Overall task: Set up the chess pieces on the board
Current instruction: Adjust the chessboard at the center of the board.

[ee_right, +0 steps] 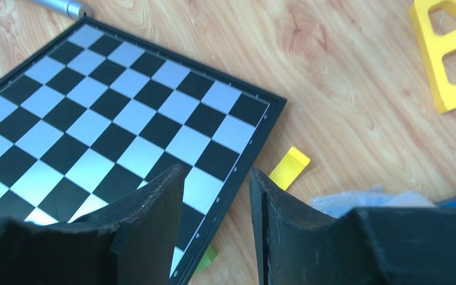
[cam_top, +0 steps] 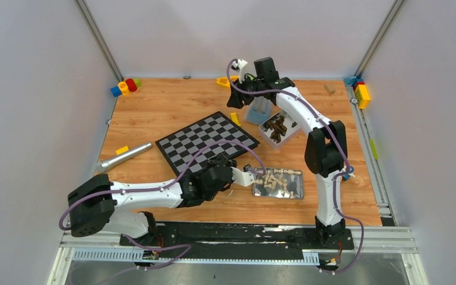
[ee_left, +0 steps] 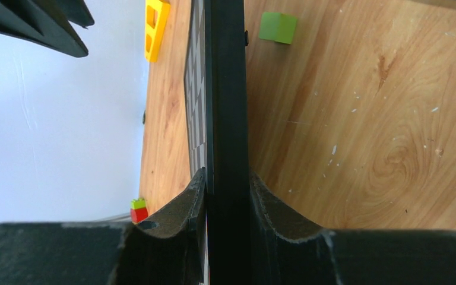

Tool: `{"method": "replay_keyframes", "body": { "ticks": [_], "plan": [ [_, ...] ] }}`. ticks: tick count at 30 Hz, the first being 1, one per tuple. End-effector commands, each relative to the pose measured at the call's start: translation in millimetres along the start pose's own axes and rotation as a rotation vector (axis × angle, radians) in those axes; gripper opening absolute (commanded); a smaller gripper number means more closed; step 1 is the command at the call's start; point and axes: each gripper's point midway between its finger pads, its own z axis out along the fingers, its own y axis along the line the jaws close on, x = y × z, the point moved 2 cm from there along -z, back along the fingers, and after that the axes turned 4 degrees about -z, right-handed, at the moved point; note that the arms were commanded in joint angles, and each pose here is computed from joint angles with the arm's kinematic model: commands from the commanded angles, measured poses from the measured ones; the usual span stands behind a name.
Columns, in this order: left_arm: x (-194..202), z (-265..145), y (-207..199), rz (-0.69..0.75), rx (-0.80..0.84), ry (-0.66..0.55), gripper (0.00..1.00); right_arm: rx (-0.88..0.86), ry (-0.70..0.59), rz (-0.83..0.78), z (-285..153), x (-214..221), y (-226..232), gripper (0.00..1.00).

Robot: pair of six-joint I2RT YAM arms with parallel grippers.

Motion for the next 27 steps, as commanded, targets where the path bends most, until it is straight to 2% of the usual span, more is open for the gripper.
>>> {"method": "replay_keyframes", "body": {
  "ticks": [1, 6, 21, 27],
  "plan": [
    [26.0, 7.1, -37.7, 0.06, 0.102, 0.049, 0.28, 0.02, -0.001, -0.05, -16.5, -4.5, 9.1, 0.46],
    [49.4, 6.5, -55.4, 0.083, 0.129, 0.089, 0.39, 0.018, 0.033, -0.029, -17.5, 12.3, 12.9, 0.46],
    [81.4, -7.5, -80.4, 0.09, 0.214, 0.106, 0.44, 0.016, 0.092, 0.003, -25.5, 42.2, 23.5, 0.47],
    [83.6, -12.3, -83.5, 0.082, 0.24, 0.092, 0.49, 0.055, 0.147, 0.056, -21.4, 64.7, 21.2, 0.49]
  ]
}}
